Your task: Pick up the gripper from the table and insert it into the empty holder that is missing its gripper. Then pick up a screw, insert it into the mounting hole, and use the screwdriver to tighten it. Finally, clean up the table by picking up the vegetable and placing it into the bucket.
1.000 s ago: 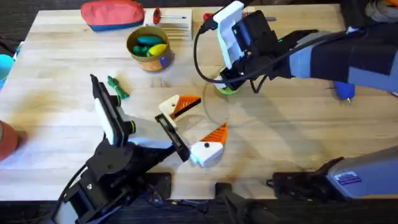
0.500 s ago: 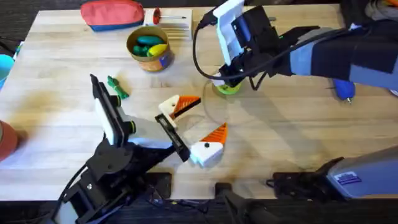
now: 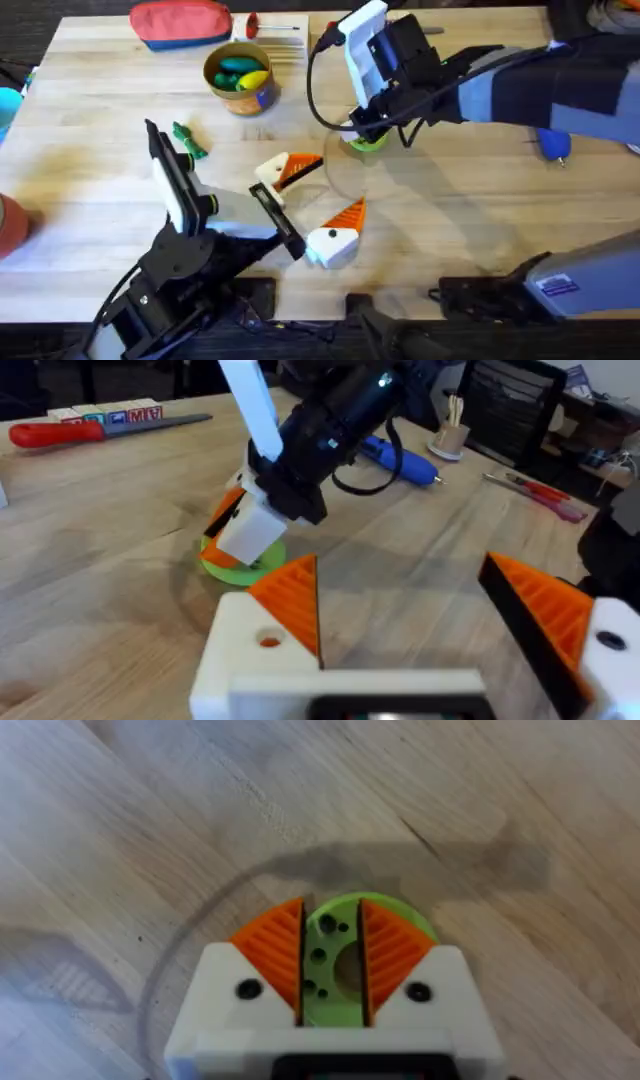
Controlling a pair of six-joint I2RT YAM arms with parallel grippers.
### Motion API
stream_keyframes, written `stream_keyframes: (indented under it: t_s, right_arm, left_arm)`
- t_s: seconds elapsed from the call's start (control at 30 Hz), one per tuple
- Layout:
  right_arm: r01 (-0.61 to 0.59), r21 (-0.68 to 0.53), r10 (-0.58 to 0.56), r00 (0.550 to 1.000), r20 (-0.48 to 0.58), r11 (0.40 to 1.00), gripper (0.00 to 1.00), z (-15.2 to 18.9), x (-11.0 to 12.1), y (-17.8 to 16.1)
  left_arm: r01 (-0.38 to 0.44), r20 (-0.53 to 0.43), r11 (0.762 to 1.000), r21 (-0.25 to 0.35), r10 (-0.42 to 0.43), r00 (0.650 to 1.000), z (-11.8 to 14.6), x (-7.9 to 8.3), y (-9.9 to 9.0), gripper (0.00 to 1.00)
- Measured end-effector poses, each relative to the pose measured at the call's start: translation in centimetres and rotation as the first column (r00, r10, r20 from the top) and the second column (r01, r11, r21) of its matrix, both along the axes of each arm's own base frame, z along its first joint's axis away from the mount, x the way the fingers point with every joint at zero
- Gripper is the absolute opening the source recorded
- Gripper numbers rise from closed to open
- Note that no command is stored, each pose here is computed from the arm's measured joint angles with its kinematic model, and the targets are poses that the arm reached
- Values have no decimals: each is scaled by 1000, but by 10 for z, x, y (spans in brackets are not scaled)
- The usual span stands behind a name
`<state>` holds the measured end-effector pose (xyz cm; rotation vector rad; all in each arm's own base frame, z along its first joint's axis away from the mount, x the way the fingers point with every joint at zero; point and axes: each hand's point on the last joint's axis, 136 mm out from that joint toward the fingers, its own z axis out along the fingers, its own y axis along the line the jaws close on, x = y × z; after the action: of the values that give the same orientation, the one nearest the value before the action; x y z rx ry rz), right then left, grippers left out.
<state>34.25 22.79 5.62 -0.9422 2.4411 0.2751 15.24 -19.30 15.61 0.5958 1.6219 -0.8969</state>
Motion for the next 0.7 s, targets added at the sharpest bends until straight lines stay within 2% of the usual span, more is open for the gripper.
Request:
stream_keyframes:
  t_s: [0.17,0.23,0.33,0.7]
  right_arm:
    - [-1,0,1,1000,0,1000,241,0,0,0]
    - [-1,0,1,1000,0,1000,175,0,0,0]
    - [1,0,-1,1000,-3,1000,20,0,0,0]
    - [2,0,-2,1000,-3,1000,5,2,-1,0]
  left_arm:
    - [0,0,1000,0,0,1000,0,0,0,988]
    - [0,0,1000,0,0,1000,0,0,0,987]
    - [0,0,1000,0,0,1000,0,0,0,988]
    - [0,0,1000,0,0,1000,0,0,0,987]
